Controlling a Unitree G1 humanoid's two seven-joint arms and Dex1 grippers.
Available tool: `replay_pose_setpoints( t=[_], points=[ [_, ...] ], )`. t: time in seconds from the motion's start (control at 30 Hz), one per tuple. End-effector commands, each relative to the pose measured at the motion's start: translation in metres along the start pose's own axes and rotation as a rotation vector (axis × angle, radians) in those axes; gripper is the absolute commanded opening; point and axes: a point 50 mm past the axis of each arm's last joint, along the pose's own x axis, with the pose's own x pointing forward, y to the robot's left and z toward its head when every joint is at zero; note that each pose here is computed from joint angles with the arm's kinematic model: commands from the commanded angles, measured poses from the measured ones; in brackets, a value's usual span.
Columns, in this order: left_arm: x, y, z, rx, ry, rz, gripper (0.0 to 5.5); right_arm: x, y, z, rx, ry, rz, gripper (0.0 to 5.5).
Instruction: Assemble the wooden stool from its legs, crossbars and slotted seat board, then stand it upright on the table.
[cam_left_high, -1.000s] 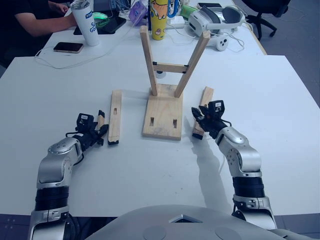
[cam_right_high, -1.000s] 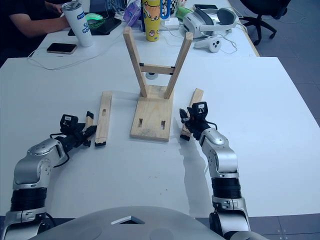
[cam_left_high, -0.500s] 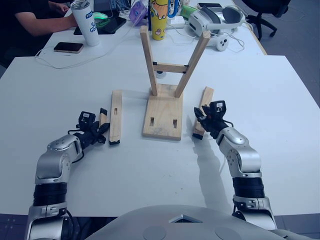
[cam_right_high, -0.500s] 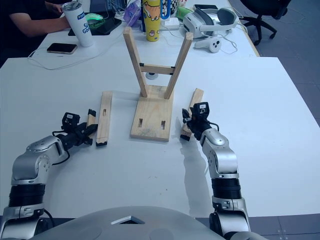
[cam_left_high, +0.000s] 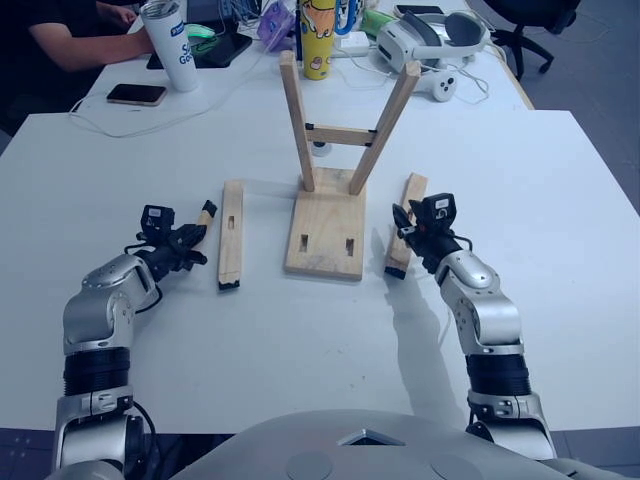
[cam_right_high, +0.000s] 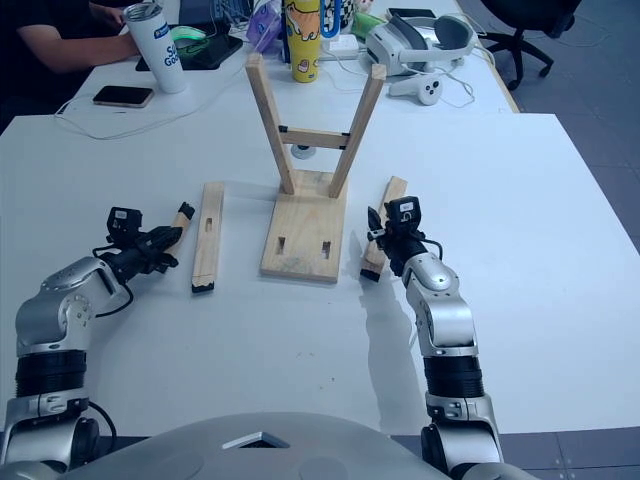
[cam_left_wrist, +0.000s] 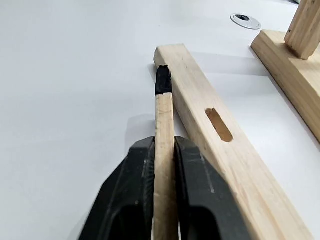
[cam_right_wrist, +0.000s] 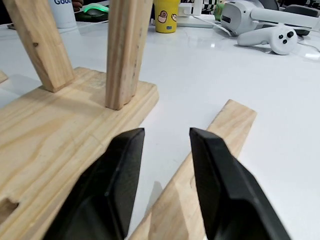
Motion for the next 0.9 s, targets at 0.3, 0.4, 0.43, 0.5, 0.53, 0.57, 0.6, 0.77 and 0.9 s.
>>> replay_pose_setpoints(
  t=[0.3,0.4,0.43,0.5,0.53,0.57,0.6,0.77,0.9],
  points=[
    [-0.015,-0.016,0.078,-0.03,-0.37,-0.401,0.4,-0.015,0.02,0.026,0.292,-0.151,0.26,1.85],
    [-0.022,-0.034,0.084,-0.092,-0.341,-0.656,0.4,-0.021,0.032,0.039,0.424,-0.187,0.421,2.23],
    [-0.023,-0.039,0.084,-0.114,-0.322,-0.726,0.4,-0.024,0.036,0.044,0.481,-0.201,0.488,2.37],
    [-0.019,-0.052,0.081,-0.202,-0.281,-0.877,0.4,-0.03,0.042,0.055,0.605,-0.233,0.626,2.66],
    [-0.013,-0.058,0.078,-0.258,-0.275,-0.926,0.4,-0.033,0.045,0.058,0.657,-0.232,0.688,2.81],
    [-0.007,-0.064,0.076,-0.3,-0.264,-0.967,0.4,-0.035,0.046,0.06,0.69,-0.228,0.737,2.93],
    [-0.002,-0.068,0.073,-0.331,-0.257,-0.997,0.4,-0.037,0.047,0.063,0.716,-0.233,0.767,3.12],
    [0.013,-0.089,0.074,-0.476,-0.236,-1.155,0.4,-0.046,0.046,0.076,0.842,-0.278,0.826,3.28],
    [0.004,-0.096,0.063,-0.553,-0.233,-1.188,0.4,-0.032,0.049,0.081,0.87,-0.227,0.875,3.28]
  ],
)
